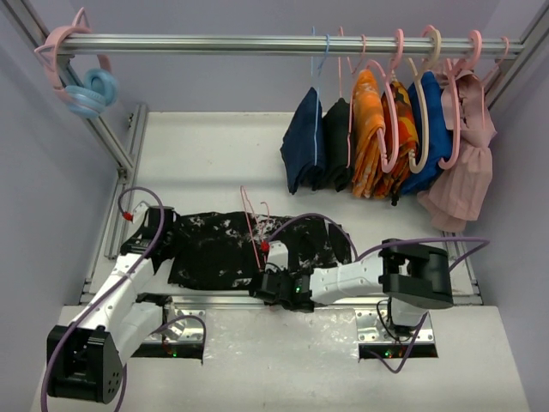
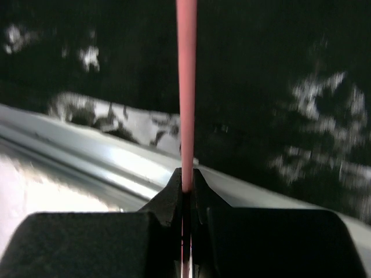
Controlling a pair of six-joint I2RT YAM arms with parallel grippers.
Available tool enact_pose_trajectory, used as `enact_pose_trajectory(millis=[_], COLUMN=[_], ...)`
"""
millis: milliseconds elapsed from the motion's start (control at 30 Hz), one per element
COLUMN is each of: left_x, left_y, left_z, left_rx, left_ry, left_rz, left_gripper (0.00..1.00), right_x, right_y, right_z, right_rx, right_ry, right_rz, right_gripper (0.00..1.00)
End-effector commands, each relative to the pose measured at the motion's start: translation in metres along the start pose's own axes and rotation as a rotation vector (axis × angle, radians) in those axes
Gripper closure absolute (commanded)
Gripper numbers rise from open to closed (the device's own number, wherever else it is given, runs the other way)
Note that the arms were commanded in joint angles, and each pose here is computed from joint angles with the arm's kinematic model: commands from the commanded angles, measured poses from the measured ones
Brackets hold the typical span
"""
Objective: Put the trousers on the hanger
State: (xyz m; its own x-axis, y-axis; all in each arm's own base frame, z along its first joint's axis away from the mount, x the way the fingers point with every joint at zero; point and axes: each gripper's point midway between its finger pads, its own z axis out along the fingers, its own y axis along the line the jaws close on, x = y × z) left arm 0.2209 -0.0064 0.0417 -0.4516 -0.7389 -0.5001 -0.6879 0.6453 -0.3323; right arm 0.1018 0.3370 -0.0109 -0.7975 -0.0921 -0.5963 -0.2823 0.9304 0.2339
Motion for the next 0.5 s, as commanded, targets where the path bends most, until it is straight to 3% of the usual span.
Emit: enact_pose_trajectory(millis=[0, 133, 300, 467], left_x=[-0.016, -0.022, -0.035, -0.028], left_y=[-0.024, -0.036, -0.054, -0.081], left_z=[-0.013, -0.021, -0.039, -0.052], left_rx=[0.077, 0.12, 0.194, 0.341], left_ry=[-0.024, -0.025, -0.052, 0.009], left_rz=[-0.035, -0.037, -0.036, 0.037], left_gripper=[0.79, 1.0, 1.0, 1.0], right_x=[0.006, 0.001, -0.019, -0.022], right_y=[-0.034, -0.039, -0.017, 0.007], right_z=[0.025, 0.036, 0.046, 0.046], right_rx=[0.063, 0.064, 0.026, -0.032], right_ry=[0.111, 0.161, 0.173, 0.175], right_rz=[0.032, 0.006, -0.021, 0.011], right_gripper=[1.0, 1.0, 1.0, 1.0])
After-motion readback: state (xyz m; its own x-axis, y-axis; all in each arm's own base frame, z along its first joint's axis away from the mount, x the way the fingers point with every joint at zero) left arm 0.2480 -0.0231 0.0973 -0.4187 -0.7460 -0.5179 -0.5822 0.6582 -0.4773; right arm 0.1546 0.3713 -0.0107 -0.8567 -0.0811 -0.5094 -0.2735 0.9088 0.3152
